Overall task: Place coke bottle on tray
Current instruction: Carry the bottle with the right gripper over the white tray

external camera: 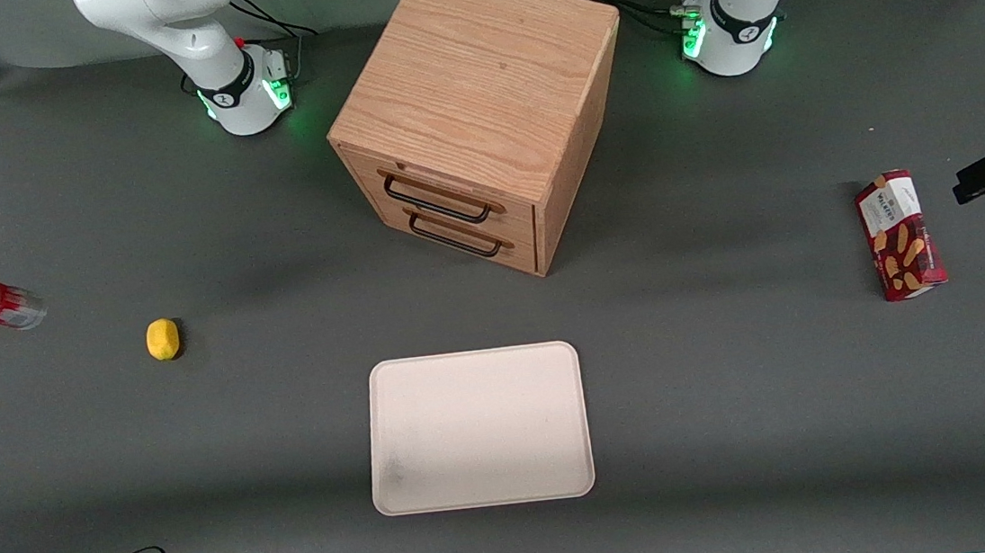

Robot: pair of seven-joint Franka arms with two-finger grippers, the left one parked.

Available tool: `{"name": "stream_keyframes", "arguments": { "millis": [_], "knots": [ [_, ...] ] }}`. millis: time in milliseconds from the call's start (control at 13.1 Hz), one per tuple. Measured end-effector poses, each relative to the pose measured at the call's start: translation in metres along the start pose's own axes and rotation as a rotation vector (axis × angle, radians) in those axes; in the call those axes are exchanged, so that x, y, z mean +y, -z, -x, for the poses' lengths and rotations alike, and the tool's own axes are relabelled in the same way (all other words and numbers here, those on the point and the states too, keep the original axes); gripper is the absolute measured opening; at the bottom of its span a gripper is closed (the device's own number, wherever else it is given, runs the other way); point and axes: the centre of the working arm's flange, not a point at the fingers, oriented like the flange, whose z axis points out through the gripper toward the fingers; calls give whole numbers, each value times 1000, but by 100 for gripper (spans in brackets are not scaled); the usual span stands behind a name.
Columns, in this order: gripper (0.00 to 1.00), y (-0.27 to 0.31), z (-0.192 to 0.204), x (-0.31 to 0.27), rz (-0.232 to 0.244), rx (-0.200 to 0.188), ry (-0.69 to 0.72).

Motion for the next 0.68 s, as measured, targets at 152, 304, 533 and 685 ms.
{"name": "stream_keyframes", "arguments": {
  "millis": [152,304,533,685],
  "knots": [
    [32,-7,-45,-65,4,0,-25],
    [32,-15,-85,-128,10,6,-50],
    [32,-43,-141,-211,30,17,-92],
    [32,-67,-169,-265,41,22,-160]
  ]
}}
